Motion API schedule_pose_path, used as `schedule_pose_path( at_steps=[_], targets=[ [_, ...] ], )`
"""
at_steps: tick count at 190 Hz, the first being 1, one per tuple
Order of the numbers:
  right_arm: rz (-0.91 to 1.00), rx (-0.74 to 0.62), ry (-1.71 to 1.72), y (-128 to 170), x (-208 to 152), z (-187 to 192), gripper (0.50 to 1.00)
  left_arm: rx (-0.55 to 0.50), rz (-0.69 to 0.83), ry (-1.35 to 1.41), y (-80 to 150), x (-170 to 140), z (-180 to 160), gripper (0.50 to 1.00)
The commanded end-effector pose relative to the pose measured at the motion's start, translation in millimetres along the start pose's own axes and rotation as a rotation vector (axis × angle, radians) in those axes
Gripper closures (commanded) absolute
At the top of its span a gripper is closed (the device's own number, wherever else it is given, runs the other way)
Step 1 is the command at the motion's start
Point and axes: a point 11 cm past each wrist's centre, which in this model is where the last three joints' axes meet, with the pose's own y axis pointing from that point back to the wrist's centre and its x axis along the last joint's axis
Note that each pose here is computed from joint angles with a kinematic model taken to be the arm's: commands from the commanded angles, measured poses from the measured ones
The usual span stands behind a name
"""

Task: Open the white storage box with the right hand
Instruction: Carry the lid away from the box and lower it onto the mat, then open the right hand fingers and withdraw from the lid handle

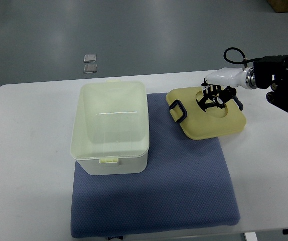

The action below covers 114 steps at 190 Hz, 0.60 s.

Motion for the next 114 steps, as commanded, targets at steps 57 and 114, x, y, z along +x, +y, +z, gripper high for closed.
schedule_pose_path(
  at_steps=[57, 114],
  targets=[
    [-0.023, 0.005, 0.014, 13, 17, 3, 0.746, -0.001, -0.001, -0.002, 0, 0, 0, 0.5],
    [0.037, 0.0, -0.012, 29, 50, 9, 0.722, -0.001, -0.001, -0.002, 0, 0, 0, 0.5]
  ],
)
